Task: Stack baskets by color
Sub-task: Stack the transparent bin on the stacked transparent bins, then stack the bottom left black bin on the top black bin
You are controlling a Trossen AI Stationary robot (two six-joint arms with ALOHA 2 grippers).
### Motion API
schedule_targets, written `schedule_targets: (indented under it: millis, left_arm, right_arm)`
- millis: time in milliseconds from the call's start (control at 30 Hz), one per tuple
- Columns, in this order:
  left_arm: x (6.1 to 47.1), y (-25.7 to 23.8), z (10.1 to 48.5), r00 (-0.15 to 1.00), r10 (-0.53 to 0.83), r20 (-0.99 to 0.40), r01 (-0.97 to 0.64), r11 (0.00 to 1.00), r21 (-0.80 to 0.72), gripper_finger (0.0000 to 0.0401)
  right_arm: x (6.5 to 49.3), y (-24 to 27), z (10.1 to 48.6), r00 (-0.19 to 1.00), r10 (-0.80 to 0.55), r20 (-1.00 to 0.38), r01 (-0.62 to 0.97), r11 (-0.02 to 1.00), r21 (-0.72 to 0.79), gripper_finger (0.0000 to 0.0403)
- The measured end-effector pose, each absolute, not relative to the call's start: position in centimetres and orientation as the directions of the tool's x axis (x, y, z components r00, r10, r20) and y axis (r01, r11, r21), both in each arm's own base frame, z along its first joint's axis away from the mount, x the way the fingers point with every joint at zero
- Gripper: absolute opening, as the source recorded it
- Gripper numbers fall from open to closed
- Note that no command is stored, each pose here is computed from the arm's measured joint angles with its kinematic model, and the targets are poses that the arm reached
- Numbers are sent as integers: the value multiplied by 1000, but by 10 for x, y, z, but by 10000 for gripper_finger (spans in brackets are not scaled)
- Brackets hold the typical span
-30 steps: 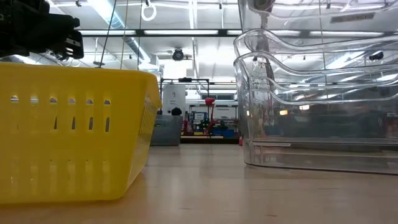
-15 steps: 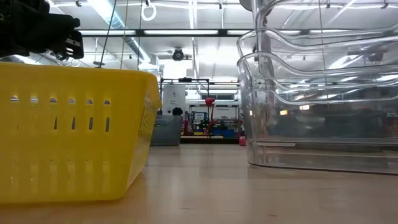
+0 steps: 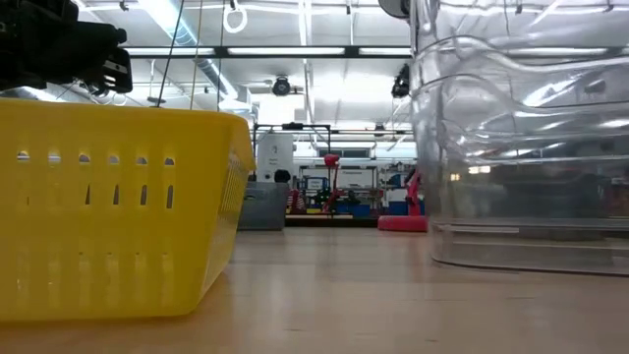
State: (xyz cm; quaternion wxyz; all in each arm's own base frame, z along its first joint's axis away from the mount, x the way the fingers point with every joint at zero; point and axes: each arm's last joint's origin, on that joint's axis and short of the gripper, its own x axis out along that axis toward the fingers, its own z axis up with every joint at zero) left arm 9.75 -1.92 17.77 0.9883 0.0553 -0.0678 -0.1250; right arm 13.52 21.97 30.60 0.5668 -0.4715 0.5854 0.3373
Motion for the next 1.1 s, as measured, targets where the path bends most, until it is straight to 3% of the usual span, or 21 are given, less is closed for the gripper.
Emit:
schedule_targets:
  millis: [300,733,1100]
  left_arm:
    - [97,-19,178,960,-255,120,240,963,126,25]
    - [97,-19,178,960,-255,120,240,963,126,35]
    - [97,-19,178,960,-254,120,239,963,126,31]
  right_arm:
    - [132,216,290,50,-222,-974,-948,296,-116,5]
    - [131,210,270,16,-282,-959,-945,310,-107,116]
    - [136,202,282,26,-260,-965,-931,347,-118,133]
